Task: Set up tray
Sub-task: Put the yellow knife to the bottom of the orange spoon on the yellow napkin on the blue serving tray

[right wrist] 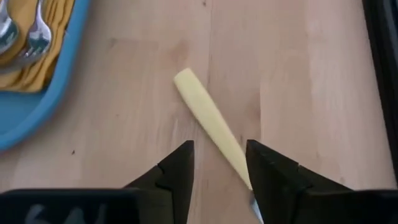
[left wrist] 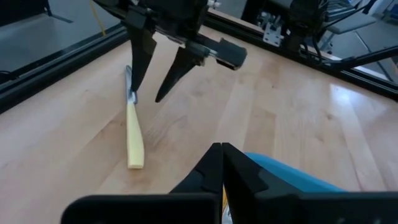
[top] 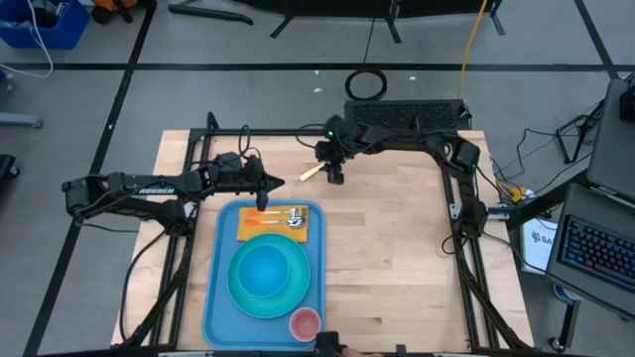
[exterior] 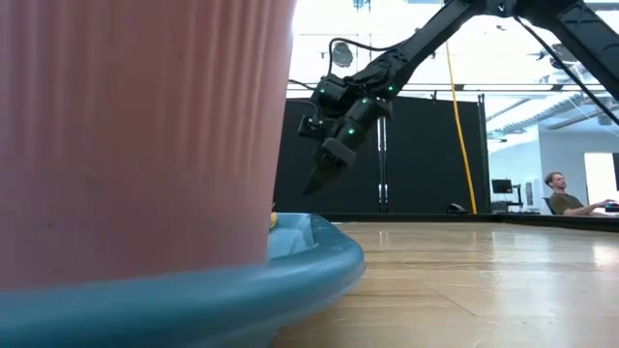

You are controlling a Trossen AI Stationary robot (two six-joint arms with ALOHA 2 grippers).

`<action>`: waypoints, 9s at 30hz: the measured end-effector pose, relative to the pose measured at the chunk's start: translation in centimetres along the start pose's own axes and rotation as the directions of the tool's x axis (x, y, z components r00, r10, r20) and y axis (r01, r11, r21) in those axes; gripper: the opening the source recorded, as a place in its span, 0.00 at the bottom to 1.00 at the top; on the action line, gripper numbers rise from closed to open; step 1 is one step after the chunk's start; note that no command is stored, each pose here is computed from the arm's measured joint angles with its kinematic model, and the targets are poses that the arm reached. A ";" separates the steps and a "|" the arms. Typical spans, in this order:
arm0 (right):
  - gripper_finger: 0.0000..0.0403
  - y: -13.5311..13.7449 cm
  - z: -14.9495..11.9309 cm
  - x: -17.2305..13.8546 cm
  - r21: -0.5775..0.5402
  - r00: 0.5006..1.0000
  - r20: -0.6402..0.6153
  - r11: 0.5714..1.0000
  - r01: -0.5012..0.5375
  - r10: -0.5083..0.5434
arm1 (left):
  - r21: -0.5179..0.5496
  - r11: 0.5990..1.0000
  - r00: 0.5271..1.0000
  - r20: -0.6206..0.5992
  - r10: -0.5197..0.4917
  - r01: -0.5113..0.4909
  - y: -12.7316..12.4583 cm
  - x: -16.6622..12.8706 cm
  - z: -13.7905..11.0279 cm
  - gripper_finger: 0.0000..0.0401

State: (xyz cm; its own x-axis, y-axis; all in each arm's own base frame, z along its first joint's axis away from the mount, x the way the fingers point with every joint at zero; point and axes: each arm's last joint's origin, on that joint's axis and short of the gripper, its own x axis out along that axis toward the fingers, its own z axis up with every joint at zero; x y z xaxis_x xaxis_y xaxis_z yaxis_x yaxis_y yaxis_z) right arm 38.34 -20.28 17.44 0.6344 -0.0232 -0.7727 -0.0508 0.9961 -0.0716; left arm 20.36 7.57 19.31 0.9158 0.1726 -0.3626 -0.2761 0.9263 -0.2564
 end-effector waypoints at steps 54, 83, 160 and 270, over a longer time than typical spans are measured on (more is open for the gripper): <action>0.25 -3.3 -0.8 1.9 -0.058 0.993 -0.115 0.998 -0.006 -0.001 | 0.030 0.999 1.000 -0.021 0.012 -0.011 0.1 0.0 -0.2 0.02; 0.22 -2.6 -1.3 1.6 -0.085 0.975 -0.223 0.996 -0.012 -0.008 | 0.071 0.997 0.999 -0.033 -0.015 0.017 -0.5 0.1 -0.4 0.01; 0.35 -0.5 1.5 2.5 -0.219 0.981 -0.191 0.973 -0.077 0.035 | 0.096 0.995 0.998 -0.064 -0.016 0.022 -0.6 0.1 -0.7 0.04; 0.51 -2.0 -1.0 3.1 0.027 0.943 -0.334 1.000 -0.001 0.010 | 0.111 0.993 0.997 -0.071 -0.035 0.043 -1.1 0.2 -0.8 0.06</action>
State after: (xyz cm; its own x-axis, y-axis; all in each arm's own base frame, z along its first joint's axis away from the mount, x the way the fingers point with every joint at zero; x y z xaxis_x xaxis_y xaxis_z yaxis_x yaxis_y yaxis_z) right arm 39.59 -22.44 14.58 0.3402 -0.0401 -0.9395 -0.0309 0.9981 -0.0537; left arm 20.59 6.25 18.80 0.9020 0.1159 -0.4160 -0.2026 0.9643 -0.1707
